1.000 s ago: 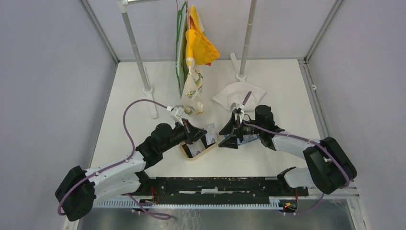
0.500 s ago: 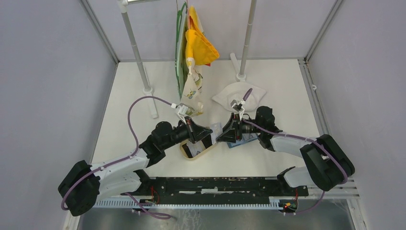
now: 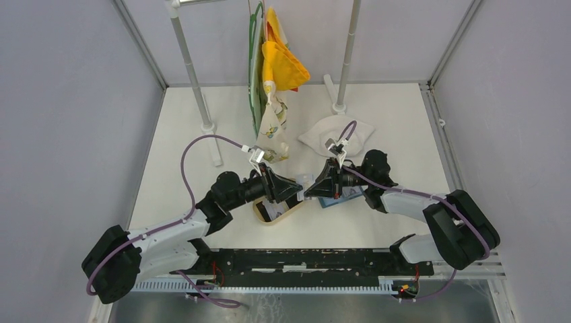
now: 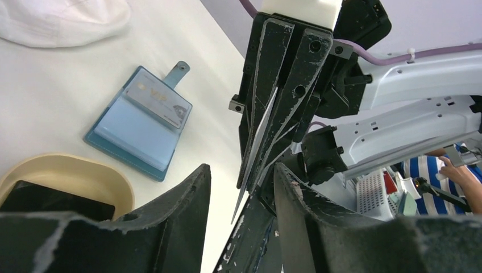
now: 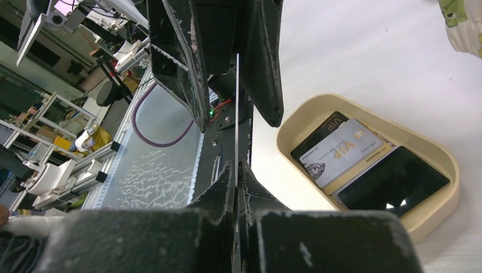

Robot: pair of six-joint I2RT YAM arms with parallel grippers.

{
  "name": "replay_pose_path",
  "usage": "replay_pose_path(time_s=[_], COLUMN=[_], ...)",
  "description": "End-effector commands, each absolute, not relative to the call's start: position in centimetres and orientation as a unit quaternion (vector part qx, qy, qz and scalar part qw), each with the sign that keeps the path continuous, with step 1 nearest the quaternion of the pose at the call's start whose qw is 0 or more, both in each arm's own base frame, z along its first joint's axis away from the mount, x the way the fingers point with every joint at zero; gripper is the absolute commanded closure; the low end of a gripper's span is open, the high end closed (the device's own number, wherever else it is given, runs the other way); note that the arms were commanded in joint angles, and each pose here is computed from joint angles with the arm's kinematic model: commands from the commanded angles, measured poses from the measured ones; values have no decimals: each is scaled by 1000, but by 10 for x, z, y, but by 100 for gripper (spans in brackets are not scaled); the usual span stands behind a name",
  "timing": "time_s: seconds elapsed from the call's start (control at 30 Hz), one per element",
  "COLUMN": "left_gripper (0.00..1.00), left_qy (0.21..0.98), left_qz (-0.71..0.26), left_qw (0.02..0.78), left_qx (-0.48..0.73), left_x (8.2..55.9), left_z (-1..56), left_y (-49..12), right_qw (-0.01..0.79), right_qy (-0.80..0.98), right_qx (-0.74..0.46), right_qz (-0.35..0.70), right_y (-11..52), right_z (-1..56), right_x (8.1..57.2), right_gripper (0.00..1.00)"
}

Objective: Put the credit cards into the card holder
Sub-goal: Pick up the credit card from the storage box.

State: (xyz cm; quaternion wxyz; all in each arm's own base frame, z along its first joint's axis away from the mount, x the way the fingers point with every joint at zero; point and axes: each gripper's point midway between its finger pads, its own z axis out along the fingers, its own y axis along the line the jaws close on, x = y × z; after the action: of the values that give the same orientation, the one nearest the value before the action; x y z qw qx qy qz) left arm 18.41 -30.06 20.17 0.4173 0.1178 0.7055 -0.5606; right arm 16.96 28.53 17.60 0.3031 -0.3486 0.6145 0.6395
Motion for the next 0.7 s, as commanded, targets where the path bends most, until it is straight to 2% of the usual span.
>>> replay_pose_path(time_s=[0.0, 0.1, 0.2, 0.27, 0.33, 0.37, 0.43, 0.53, 0.6, 0.67], left_gripper=[49, 54, 73, 80, 95, 98, 98, 98, 98, 98], left_qy=[663, 661, 652, 647, 645, 646, 647, 653, 655, 653], left_qz=[-594, -602, -615, -622, -625, -625, -623, -615, -614, -616], left_qw=[430, 420, 412, 406, 401, 400, 404, 410, 411, 409], left_qx=[151, 156, 164, 171, 177, 177, 171, 162, 160, 162], left_x=[175, 173, 171, 168, 166, 166, 167, 169, 169, 167], left_z=[224, 223, 226, 228, 228, 227, 225, 220, 219, 219], left_y=[-306, -311, -316, -319, -320, -320, -319, -314, -313, -313], right_qw=[334, 334, 333, 332, 332, 332, 326, 317, 329, 336], right_qy=[572, 570, 569, 568, 567, 567, 565, 568, 564, 559], right_qx=[-381, -384, -387, -388, -391, -393, -413, -456, -480, -479], right_qz=[645, 645, 645, 645, 644, 643, 636, 608, 586, 587], right_y=[285, 284, 284, 284, 284, 284, 285, 282, 278, 275], right_z=[200, 200, 199, 198, 198, 198, 194, 187, 185, 192], right_x=[164, 163, 163, 162, 162, 162, 164, 176, 183, 184], right_gripper=[100, 100, 100, 100, 99, 97, 85, 54, 44, 42])
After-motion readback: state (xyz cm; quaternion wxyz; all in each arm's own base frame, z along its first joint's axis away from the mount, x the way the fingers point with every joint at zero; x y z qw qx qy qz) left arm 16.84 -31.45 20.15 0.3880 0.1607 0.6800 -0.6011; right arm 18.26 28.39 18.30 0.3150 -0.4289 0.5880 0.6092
